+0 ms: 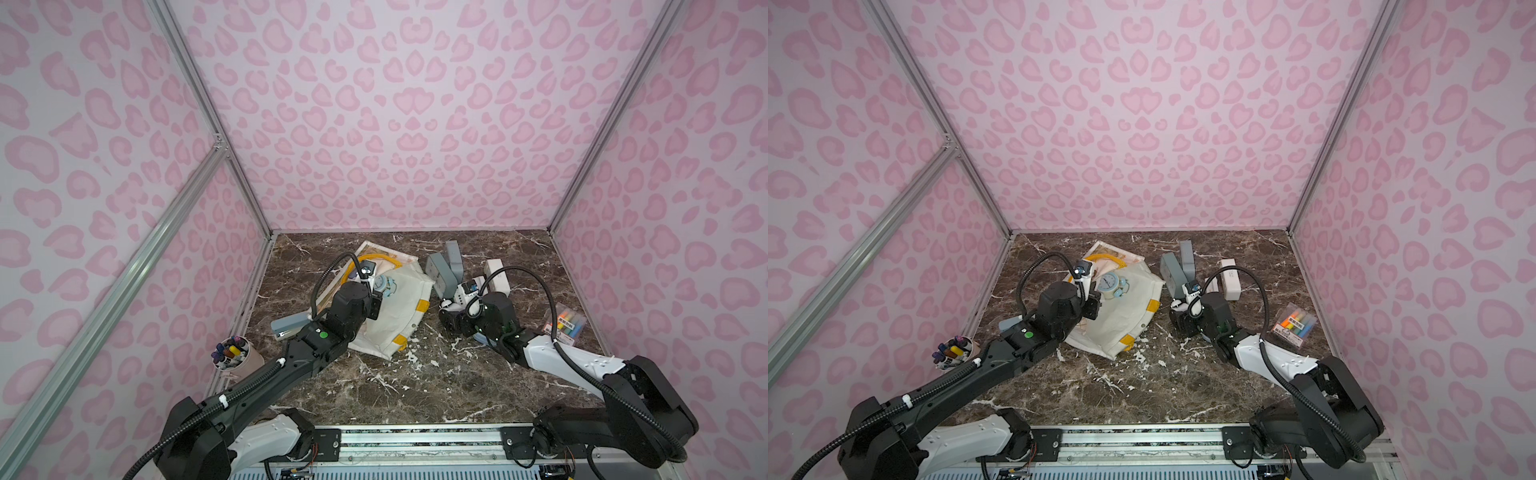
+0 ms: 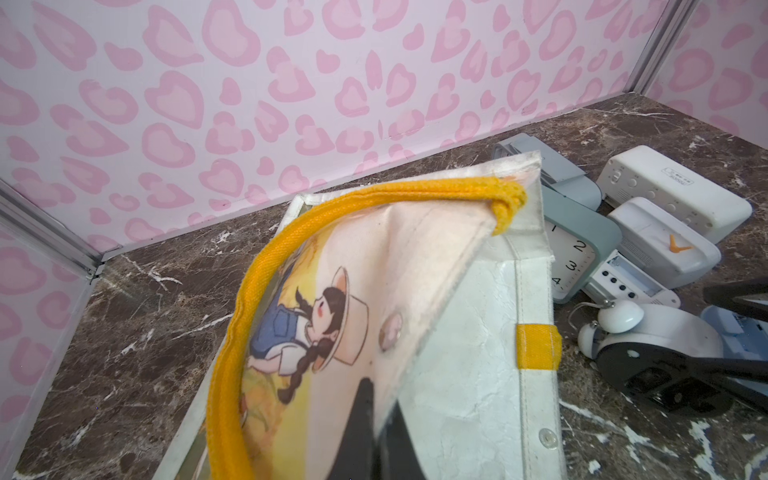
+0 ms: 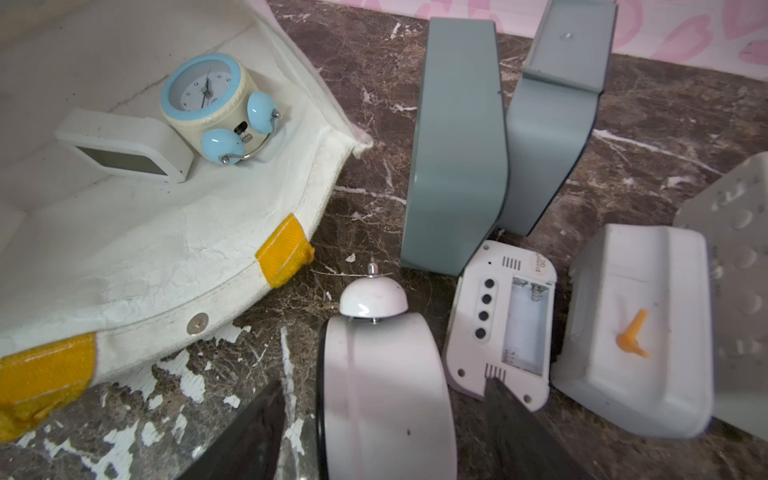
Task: Take the alarm clock out of the canvas bag
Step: Place the alarm at the center of the board, then pick up the alarm from the canvas bag.
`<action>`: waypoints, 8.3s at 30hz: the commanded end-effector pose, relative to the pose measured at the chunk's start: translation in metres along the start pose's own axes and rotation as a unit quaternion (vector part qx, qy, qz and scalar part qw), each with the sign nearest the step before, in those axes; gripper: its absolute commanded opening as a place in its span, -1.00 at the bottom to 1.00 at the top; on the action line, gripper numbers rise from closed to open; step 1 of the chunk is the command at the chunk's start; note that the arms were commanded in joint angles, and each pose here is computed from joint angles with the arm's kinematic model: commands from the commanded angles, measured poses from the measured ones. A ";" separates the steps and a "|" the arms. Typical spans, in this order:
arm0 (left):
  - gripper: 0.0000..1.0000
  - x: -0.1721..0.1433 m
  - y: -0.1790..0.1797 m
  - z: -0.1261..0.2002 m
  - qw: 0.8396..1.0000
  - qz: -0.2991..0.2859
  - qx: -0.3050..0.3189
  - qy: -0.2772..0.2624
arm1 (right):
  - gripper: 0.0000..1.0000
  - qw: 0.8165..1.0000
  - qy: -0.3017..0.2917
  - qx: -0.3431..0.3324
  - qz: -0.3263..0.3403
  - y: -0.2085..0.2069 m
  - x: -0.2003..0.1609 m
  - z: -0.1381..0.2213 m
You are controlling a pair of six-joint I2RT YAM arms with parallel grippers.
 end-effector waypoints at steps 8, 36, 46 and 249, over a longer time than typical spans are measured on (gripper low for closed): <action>-0.93 0.002 0.002 -0.001 1.000 0.005 0.013 -0.006 | 0.43 0.997 -0.044 0.027 -0.058 0.025 0.011 0.008; -0.93 0.011 -0.005 -0.002 0.999 -0.016 0.024 -0.026 | 0.27 0.934 -0.014 0.143 -0.327 0.100 0.015 -0.051; -0.93 0.021 -0.009 -0.002 0.999 -0.013 0.012 -0.033 | 0.15 0.892 -0.002 0.150 -0.426 0.113 0.010 -0.088; -0.93 0.012 -0.004 -0.008 0.996 0.010 0.082 0.031 | -1.00 0.857 -0.064 0.283 -0.425 0.081 0.078 -0.003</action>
Point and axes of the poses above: each gripper's point midway between its finger pads, its own z axis back along the fingers, its own y axis along the line the jaws close on, x = y × z, the point moved 8 cm from there along z, back along the fingers, and after that the axes turned 14 degrees about -z, right-handed, at the moved point
